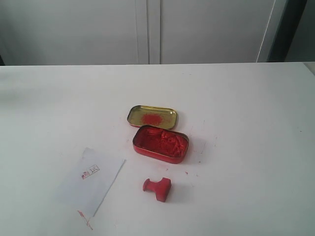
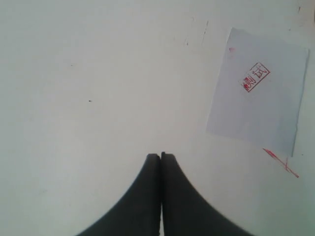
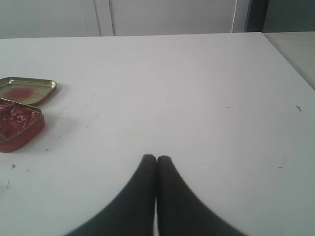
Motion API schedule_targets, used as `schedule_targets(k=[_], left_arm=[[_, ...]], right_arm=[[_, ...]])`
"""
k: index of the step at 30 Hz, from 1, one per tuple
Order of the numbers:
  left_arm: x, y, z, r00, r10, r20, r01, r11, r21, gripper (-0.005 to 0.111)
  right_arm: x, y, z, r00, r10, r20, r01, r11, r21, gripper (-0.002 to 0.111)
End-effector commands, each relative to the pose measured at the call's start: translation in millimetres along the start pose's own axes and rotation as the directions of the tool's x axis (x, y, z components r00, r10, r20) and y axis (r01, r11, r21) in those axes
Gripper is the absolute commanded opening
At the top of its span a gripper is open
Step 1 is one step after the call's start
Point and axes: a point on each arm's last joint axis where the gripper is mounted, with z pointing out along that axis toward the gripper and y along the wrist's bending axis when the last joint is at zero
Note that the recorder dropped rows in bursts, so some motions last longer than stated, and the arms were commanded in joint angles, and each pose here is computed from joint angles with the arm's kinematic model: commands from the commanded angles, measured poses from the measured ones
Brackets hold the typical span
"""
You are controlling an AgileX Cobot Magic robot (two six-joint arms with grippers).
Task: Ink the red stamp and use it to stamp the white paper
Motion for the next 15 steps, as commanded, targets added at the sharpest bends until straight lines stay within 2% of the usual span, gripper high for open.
schedule_targets(k=[1, 15], left_arm=[[10.8, 0.7, -11.0, 0.999, -0.003, 0.034, 0.003, 1.0, 0.002, 0.0], [12.1, 0.7, -13.4, 0.999, -0.003, 0.041, 0.002, 1.0, 0.003, 0.0]], right_arm=[[0.0, -0.6, 0.2, 1.0, -0.003, 0.015, 0.003, 1.0, 0.007, 0.0], [0.0, -0.6, 0.2, 1.0, -0.003, 0.015, 0.003, 1.0, 0.007, 0.0]])
